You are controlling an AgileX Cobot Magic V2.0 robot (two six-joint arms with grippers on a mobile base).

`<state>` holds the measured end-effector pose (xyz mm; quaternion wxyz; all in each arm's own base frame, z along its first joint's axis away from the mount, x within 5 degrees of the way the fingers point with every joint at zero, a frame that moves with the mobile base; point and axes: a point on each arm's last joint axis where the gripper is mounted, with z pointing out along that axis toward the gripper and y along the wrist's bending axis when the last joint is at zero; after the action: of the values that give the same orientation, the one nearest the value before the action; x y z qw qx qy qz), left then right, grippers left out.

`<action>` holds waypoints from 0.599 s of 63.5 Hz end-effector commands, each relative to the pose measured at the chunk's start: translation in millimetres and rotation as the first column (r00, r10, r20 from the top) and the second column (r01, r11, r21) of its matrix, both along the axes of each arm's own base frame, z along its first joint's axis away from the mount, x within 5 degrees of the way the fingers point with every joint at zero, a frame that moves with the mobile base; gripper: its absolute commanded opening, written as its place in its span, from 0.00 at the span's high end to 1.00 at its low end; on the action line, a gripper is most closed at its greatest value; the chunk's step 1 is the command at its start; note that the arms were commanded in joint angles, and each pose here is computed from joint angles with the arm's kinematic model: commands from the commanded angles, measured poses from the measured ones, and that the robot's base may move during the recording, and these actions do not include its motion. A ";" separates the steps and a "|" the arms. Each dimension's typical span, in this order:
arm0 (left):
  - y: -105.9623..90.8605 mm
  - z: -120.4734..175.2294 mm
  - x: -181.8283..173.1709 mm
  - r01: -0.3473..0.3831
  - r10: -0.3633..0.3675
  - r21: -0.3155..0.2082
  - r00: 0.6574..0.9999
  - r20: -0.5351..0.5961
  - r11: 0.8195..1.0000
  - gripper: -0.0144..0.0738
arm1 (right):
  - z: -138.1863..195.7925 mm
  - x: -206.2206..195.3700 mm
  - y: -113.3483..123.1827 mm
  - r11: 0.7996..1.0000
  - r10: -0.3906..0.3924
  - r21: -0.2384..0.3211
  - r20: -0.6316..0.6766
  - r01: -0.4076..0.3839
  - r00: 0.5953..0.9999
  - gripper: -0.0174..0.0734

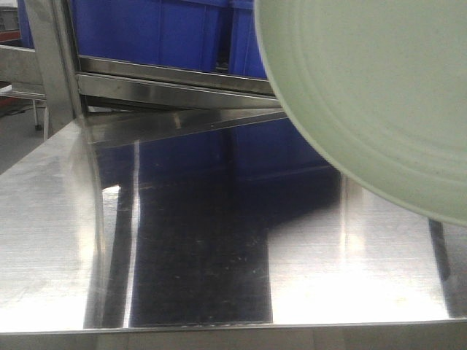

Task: Place green plate on second shelf with right arm
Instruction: 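Raise the held plate upright beside the right gripper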

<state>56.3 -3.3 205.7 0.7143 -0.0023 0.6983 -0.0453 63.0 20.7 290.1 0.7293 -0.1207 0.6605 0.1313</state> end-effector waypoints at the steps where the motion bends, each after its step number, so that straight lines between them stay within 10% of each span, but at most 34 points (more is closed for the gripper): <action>1: -0.5 -5.6 0.0 0.007 -0.007 -0.010 0.998 0.056 1.000 0.69 | 14.7 -3.4 3.5 0.999 0.048 0.008 0.062 -0.049 0.997 0.77; 38: -0.5 -5.6 0.0 0.007 -0.007 -0.010 0.998 0.056 1.000 0.69 | 14.7 -3.4 3.5 0.999 0.048 0.008 0.062 -0.049 0.997 0.77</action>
<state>56.3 -3.3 205.7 0.7143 -0.0023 0.6983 -0.0453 63.0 20.7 290.1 0.7292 -0.1202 0.6606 0.1319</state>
